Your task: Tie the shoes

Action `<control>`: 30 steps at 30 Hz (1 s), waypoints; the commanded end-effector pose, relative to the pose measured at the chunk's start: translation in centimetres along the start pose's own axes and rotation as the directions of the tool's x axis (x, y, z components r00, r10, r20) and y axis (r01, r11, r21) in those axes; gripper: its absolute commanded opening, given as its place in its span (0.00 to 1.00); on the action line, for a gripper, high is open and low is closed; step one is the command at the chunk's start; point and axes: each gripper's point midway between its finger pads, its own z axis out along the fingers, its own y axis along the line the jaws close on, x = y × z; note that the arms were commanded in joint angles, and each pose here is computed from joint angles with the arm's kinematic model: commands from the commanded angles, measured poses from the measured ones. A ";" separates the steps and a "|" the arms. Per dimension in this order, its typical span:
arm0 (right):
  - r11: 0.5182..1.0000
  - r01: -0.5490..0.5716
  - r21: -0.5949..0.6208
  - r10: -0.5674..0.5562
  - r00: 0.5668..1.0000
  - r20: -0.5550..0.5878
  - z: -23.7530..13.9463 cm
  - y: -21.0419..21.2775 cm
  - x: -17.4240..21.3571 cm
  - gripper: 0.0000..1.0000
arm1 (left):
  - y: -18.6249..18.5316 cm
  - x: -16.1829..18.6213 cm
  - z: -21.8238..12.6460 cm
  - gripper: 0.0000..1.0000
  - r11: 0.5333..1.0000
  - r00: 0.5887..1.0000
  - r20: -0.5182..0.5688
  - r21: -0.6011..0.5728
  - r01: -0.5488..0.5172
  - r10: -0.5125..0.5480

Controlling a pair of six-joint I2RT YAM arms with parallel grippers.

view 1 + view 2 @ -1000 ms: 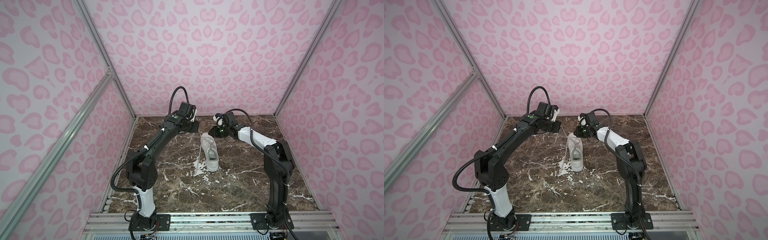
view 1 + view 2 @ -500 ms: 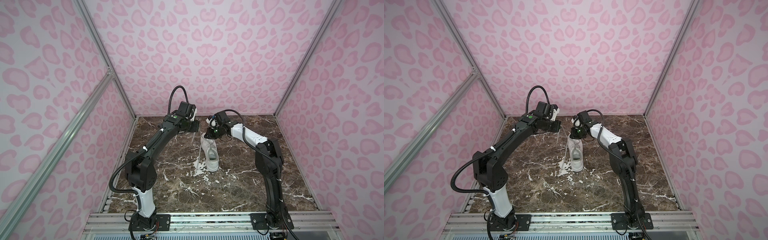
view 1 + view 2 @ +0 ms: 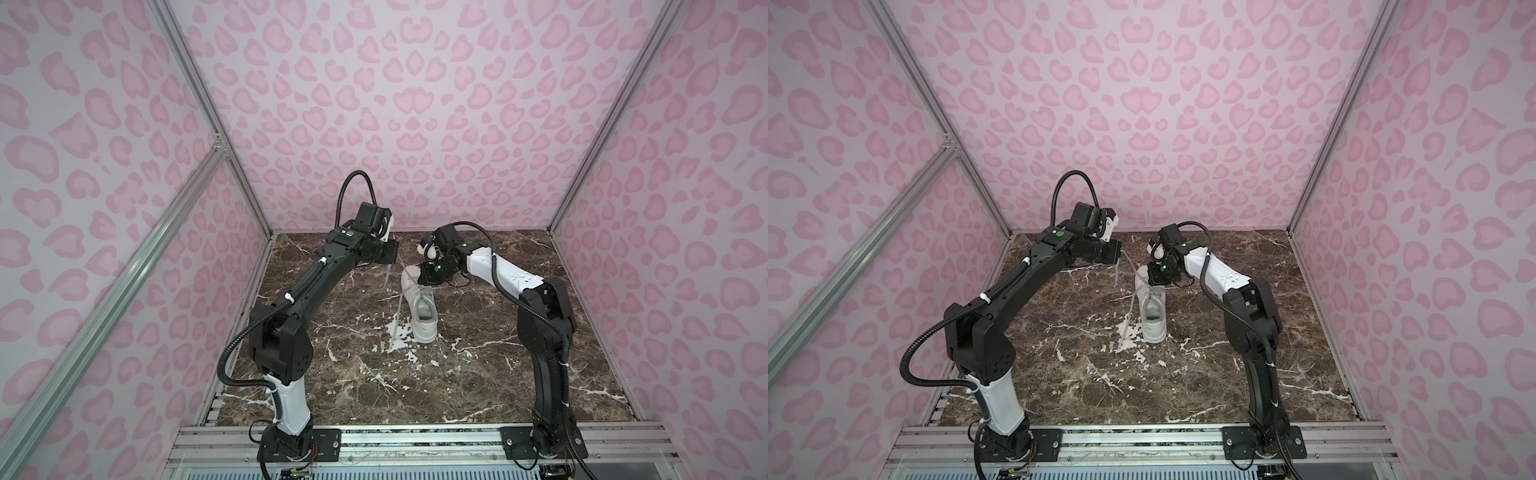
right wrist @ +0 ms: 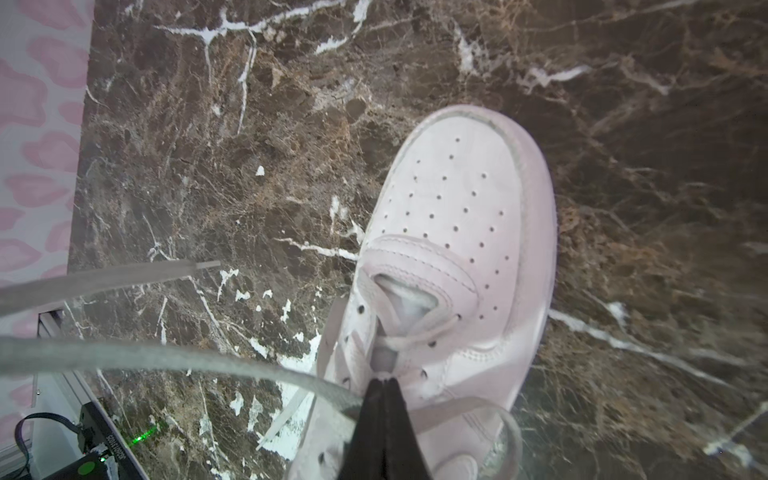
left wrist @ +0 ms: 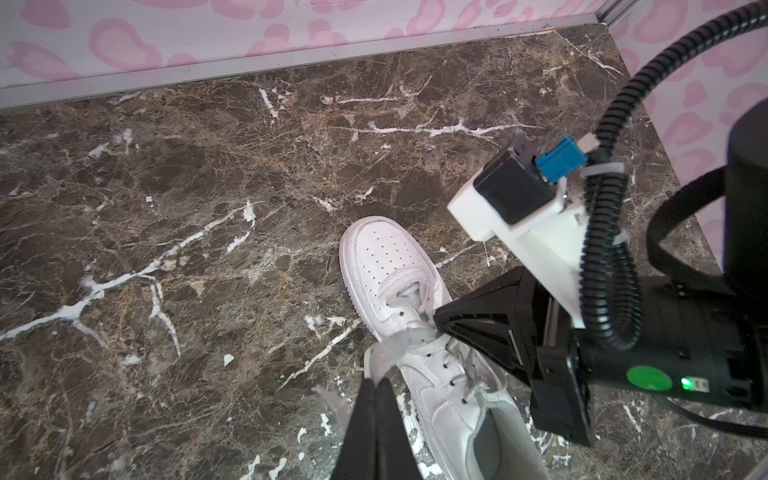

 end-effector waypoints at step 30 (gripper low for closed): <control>0.997 -0.080 0.003 0.079 0.996 0.034 -5.0 -3.4 1.7 0.18 | 6.1 7.3 7.3 0.46 0.983 0.944 -0.289 -0.049 -0.178 0.157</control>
